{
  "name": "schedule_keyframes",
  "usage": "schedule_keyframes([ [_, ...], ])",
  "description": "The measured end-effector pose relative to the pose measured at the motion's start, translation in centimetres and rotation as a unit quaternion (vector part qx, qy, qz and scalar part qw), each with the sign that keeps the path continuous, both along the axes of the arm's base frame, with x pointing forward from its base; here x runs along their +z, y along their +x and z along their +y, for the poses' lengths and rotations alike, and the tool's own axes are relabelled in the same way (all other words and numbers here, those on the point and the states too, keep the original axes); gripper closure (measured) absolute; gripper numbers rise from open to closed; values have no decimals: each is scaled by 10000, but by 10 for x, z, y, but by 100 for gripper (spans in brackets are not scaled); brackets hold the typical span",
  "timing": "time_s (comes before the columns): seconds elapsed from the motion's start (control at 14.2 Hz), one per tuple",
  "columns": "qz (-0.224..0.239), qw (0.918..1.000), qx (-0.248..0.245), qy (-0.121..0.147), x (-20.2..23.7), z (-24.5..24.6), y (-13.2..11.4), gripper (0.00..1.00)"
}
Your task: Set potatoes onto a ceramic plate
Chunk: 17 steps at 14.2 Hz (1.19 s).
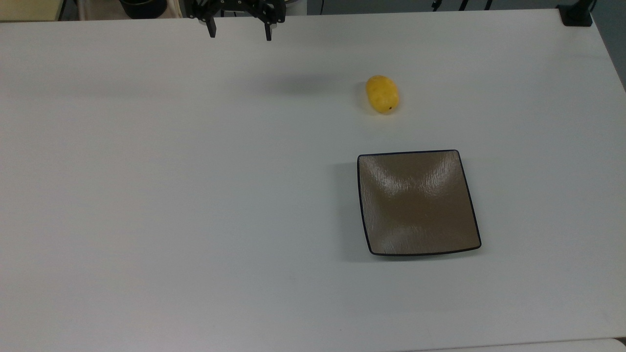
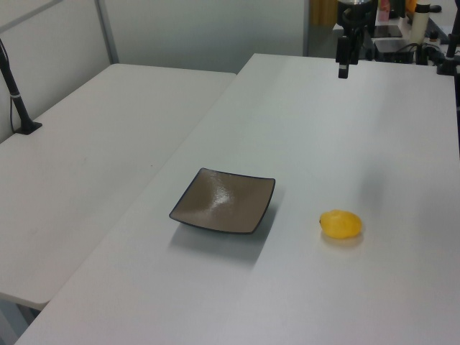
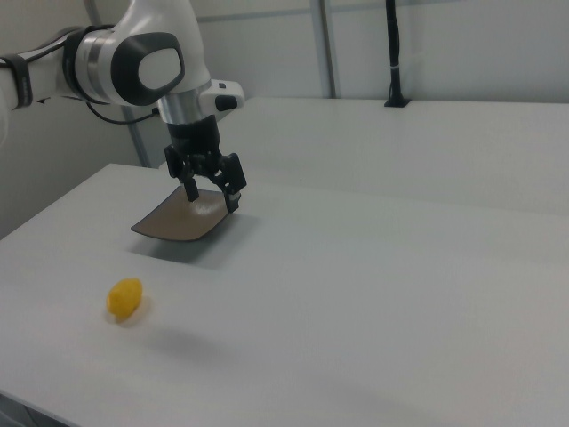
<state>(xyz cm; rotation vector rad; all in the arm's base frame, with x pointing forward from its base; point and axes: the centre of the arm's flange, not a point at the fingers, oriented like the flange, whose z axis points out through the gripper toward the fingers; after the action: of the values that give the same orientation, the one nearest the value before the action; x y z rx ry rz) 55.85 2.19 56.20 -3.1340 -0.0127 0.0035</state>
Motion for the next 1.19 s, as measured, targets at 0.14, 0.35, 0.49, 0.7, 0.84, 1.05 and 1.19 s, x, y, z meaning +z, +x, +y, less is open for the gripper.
schedule_keyframes([
  [0.14,46,10000,67,-18,-4,7,-2,0],
  [0.35,63,10000,66,-19,-5,7,-2,0],
  [0.49,66,10000,66,-19,-6,7,-2,0],
  [0.7,97,9999,67,-20,-8,7,-3,0],
  [0.84,152,9999,67,-22,-13,7,-3,0],
  [1.05,261,9996,68,-24,-23,7,-5,0],
  [1.19,337,9994,65,35,-30,13,-6,0],
])
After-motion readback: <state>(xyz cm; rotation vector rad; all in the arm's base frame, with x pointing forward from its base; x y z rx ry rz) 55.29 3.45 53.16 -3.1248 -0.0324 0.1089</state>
